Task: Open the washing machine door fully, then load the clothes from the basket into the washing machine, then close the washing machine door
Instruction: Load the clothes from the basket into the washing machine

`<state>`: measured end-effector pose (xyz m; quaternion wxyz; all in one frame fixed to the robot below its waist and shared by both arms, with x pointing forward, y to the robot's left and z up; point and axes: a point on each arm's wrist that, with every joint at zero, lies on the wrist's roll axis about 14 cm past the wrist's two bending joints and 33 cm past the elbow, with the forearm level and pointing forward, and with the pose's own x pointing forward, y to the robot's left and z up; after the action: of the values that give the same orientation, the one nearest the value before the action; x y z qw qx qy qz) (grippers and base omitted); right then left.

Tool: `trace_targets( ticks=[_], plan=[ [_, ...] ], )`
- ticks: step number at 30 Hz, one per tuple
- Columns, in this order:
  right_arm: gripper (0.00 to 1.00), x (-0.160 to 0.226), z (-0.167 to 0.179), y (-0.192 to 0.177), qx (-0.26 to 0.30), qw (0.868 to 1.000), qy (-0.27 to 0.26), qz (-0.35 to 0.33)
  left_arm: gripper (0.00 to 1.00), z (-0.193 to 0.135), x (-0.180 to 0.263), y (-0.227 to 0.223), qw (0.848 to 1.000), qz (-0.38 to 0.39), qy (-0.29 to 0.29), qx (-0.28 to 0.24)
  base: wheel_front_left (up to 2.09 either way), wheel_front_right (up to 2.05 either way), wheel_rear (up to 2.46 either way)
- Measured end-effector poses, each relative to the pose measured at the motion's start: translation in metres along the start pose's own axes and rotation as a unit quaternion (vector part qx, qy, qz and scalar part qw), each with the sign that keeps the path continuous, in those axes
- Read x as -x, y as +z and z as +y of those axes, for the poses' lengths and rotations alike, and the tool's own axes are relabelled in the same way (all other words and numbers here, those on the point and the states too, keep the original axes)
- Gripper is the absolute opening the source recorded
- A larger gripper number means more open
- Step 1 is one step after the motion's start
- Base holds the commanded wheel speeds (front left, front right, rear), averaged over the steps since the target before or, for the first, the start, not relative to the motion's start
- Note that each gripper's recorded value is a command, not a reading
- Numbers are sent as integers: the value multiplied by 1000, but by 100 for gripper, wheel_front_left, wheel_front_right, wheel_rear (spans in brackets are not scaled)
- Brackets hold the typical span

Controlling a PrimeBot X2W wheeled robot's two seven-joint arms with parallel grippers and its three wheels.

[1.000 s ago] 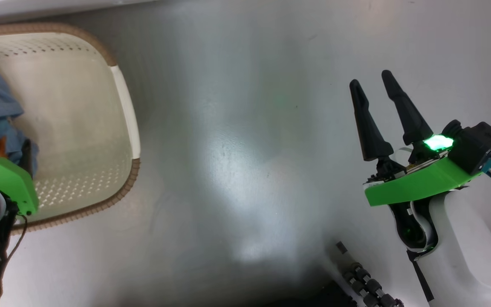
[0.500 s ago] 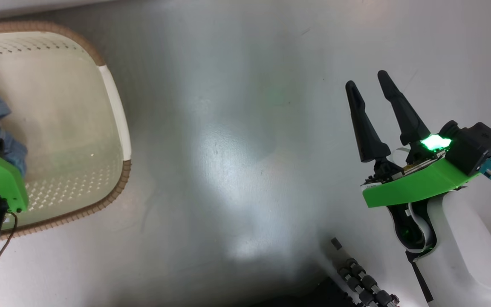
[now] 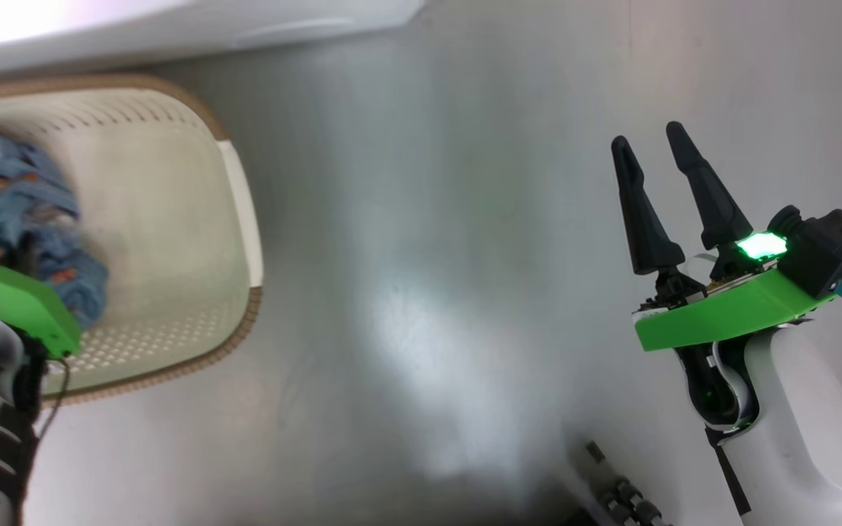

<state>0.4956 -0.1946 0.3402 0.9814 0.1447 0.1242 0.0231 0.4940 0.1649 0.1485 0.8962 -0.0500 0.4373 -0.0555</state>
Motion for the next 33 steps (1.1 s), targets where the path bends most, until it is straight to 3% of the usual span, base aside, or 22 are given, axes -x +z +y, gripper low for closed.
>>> trace_targets(
  ticks=[12,33],
  plan=[
    [100,26,16,39,1,999,14,-30,0,-17,70,69,989,-139,-23,54,0,0,0],
    [100,104,26,96,5,996,17,-91,0,-24,225,129,943,-332,-31,18,0,0,0]
  ],
)
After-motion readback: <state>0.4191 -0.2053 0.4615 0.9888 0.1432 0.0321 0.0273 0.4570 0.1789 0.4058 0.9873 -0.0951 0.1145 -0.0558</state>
